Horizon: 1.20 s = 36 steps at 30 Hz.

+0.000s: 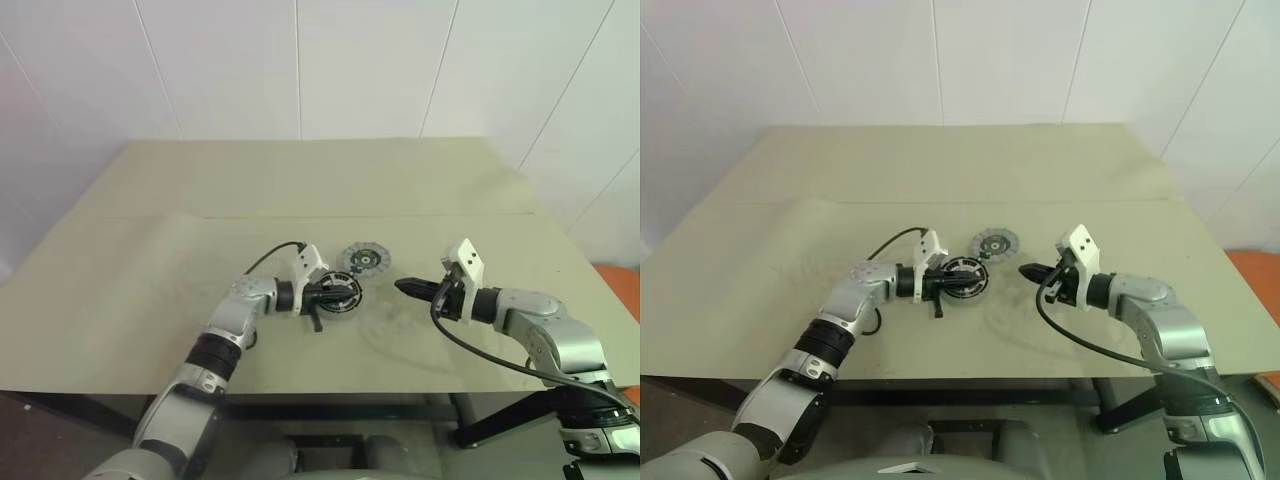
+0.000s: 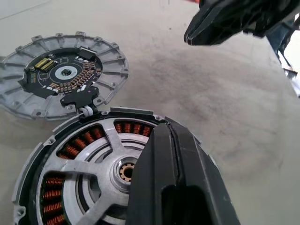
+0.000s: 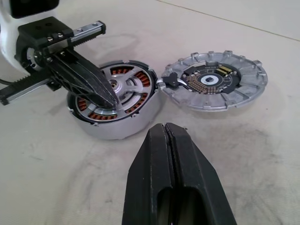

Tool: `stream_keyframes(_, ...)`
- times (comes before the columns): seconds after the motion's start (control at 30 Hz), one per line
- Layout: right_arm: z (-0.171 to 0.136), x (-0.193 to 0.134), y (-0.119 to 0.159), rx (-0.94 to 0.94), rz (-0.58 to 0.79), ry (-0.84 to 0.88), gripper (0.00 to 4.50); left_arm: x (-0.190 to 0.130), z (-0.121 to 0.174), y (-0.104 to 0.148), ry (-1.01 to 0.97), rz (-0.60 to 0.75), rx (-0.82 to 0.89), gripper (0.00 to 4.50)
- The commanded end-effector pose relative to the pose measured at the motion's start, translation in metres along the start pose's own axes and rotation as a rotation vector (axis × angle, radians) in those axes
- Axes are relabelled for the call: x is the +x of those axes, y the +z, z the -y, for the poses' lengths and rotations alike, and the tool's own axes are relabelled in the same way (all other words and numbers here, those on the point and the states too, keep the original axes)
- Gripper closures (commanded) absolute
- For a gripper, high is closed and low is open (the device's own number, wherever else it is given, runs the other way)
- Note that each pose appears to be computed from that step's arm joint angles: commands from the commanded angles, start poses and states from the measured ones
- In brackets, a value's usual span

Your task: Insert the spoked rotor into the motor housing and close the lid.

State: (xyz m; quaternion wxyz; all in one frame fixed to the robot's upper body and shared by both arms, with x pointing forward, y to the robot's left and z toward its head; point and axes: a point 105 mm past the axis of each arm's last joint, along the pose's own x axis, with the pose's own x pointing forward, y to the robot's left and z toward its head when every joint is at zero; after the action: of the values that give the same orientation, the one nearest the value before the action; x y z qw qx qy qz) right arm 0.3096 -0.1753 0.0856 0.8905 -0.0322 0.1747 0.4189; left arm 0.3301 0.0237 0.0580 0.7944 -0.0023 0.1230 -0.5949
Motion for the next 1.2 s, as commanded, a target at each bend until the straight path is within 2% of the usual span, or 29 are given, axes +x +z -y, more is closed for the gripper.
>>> stream_keyframes(0.03, 0.018, 0.002, 0.001, -0.066, -0.023, -0.095, 4.50, -0.015, -0.018, 0.045, 0.128, 0.173, 0.103, 4.47)
stream_keyframes(0.13, 0.023, 0.006, -0.015, -0.130, -0.116, -0.116, 4.50, -0.032, -0.023, 0.048, 0.166, 0.172, 0.149, 4.47)
stream_keyframes(0.27, 0.024, 0.013, -0.024, -0.167, -0.170, -0.124, 4.50, -0.056, -0.023, 0.051, 0.182, 0.200, 0.130, 4.47)
stream_keyframes(0.5, 0.016, 0.027, -0.021, -0.175, -0.144, -0.086, 4.50, -0.082, -0.024, 0.037, 0.235, 0.175, 0.108, 4.47)
stream_keyframes(0.67, -0.017, 0.020, 0.016, -0.083, 0.010, 0.138, 4.50, -0.089, -0.026, 0.027, 0.260, 0.164, 0.089, 4.47)
stream_keyframes(0.8, -0.031, 0.010, 0.037, -0.137, 0.008, 0.225, 4.50, -0.099, -0.027, 0.031, 0.278, 0.208, 0.079, 4.47)
stream_keyframes(0.9, -0.048, 0.009, 0.051, -0.281, -0.055, 0.289, 3.92, -0.115, -0.021, 0.030, 0.279, 0.232, 0.085, 4.50)
stream_keyframes(0.97, -0.052, 0.013, 0.049, -0.387, -0.120, 0.305, 3.33, -0.122, -0.014, 0.027, 0.269, 0.224, 0.100, 4.50)
stream_keyframes(1.2, -0.046, 0.040, 0.050, -0.684, -0.274, 0.315, 0.86, -0.137, 0.008, 0.020, 0.233, 0.176, 0.138, 4.50)
